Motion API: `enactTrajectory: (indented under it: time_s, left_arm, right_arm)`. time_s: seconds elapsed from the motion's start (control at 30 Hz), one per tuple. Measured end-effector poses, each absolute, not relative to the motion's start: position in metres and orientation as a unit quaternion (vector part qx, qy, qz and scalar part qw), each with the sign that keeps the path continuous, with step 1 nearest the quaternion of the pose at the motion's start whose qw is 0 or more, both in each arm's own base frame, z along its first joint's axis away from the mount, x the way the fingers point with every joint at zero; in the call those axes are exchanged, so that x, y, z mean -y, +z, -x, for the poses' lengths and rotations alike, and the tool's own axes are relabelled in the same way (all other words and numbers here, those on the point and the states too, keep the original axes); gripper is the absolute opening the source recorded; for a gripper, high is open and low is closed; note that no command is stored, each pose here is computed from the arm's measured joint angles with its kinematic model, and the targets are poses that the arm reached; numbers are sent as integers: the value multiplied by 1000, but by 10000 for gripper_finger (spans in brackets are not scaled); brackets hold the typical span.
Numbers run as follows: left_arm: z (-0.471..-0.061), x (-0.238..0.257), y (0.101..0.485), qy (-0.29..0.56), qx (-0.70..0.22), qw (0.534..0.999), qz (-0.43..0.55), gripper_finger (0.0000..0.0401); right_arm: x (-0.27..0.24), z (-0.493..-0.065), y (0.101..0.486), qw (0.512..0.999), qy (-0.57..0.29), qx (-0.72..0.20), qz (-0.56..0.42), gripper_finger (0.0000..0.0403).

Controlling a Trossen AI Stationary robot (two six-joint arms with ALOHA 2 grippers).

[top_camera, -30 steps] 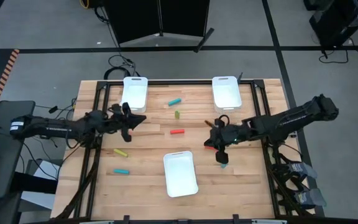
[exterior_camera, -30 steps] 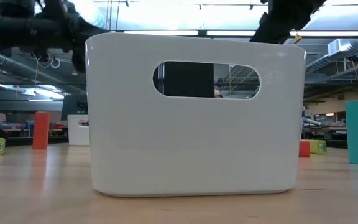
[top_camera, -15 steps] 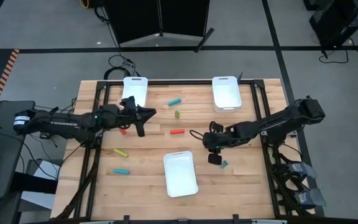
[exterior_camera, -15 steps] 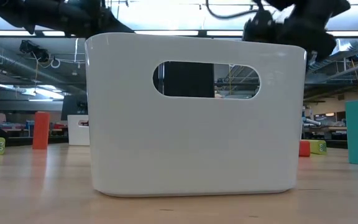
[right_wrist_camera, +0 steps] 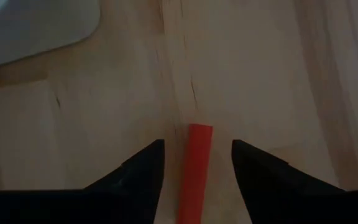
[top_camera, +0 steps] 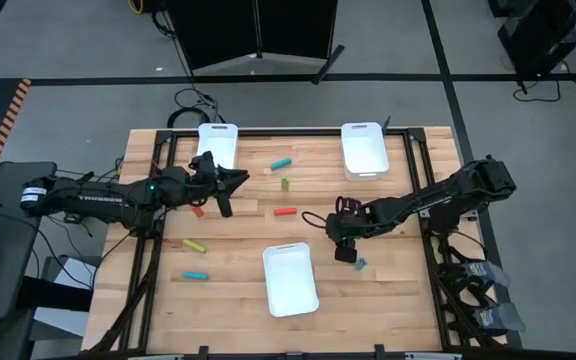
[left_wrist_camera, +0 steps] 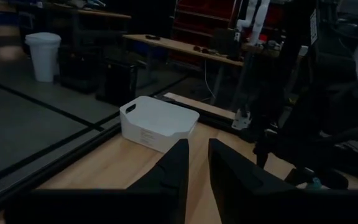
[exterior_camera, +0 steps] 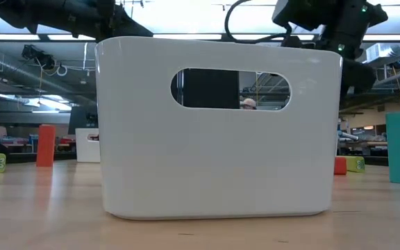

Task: Sort blocks
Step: Put the right orange block into the top right white bin

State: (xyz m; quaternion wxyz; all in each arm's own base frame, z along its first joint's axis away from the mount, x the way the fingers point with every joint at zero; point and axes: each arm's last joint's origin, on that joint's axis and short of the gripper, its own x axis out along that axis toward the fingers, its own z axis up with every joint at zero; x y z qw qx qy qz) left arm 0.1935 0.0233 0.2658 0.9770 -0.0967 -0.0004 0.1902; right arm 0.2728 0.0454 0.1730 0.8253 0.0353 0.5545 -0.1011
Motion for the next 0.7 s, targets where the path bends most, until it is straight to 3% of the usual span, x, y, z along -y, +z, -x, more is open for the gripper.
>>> enactTrajectory:
  time_s: [0.23,0.7]
  left_arm:
    - [-194,-20,266,181,-1,979,89,71]
    - [-192,-15,266,168,-9,982,87,71]
  right_arm:
    - [-45,-274,162,813,-110,-570,-39,215]
    - [-38,-280,133,782,-137,-606,-48,203]
